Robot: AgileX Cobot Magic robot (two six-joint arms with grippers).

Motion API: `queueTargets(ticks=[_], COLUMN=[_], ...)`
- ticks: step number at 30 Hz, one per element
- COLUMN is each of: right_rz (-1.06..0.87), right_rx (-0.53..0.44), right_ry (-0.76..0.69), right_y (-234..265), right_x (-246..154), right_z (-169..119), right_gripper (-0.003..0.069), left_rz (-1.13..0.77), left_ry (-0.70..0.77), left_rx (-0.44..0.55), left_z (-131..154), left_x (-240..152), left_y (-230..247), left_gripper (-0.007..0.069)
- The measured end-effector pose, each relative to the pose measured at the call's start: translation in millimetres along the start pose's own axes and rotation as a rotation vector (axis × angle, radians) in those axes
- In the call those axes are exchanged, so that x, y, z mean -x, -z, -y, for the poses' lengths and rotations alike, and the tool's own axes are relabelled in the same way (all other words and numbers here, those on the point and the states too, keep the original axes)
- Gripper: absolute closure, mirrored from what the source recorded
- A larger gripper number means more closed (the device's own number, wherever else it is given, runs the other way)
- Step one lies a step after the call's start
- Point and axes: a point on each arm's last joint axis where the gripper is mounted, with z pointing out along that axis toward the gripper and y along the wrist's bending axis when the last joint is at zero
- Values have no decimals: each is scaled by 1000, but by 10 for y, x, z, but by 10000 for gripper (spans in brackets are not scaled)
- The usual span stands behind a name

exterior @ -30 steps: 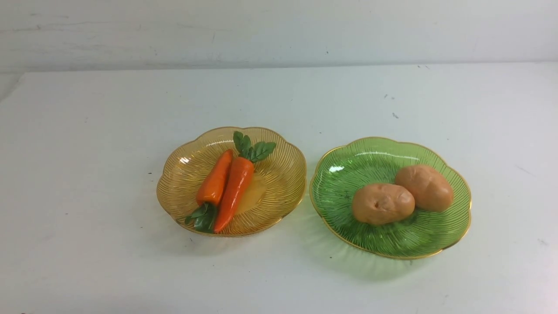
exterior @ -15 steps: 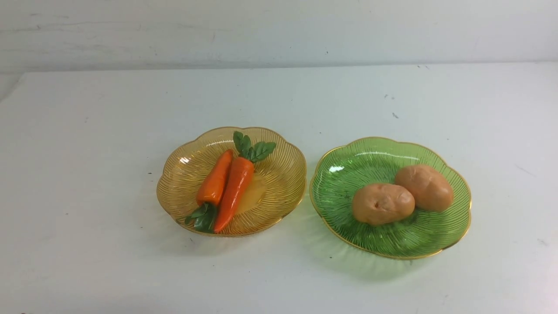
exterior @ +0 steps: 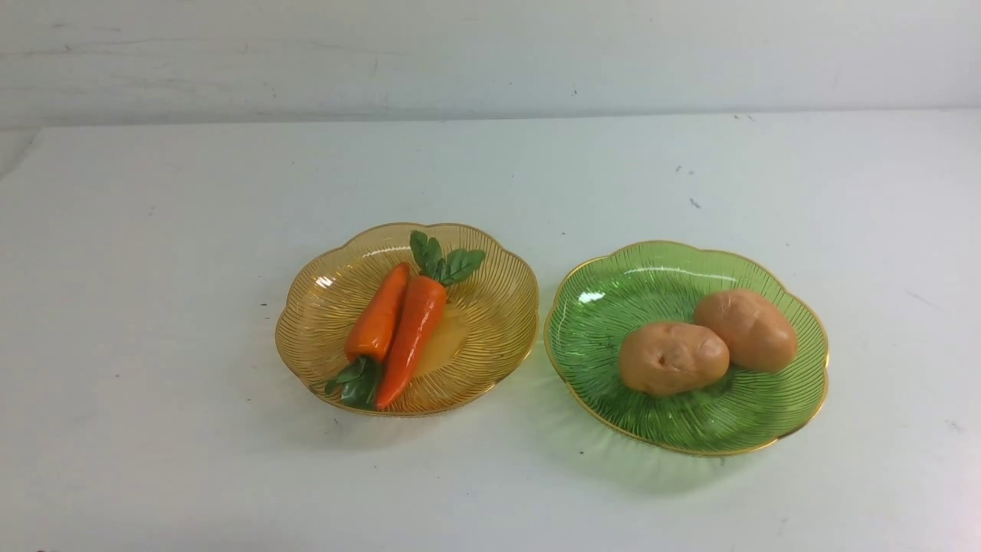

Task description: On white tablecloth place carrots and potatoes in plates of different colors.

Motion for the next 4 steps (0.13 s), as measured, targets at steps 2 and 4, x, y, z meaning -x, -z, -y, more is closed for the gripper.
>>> queueTargets(ticks=[2,4], right_rz=[0,0], right_rx=[0,0], right_ry=[0,0], right_y=[0,0], right_x=[0,0], right_z=[0,0], right_gripper=[673,673], left_rz=[0,0], left_ry=[0,0], left_rx=[0,0], left_z=[0,0], left_x=[0,0], left_y=[0,0], left_gripper=[629,629])
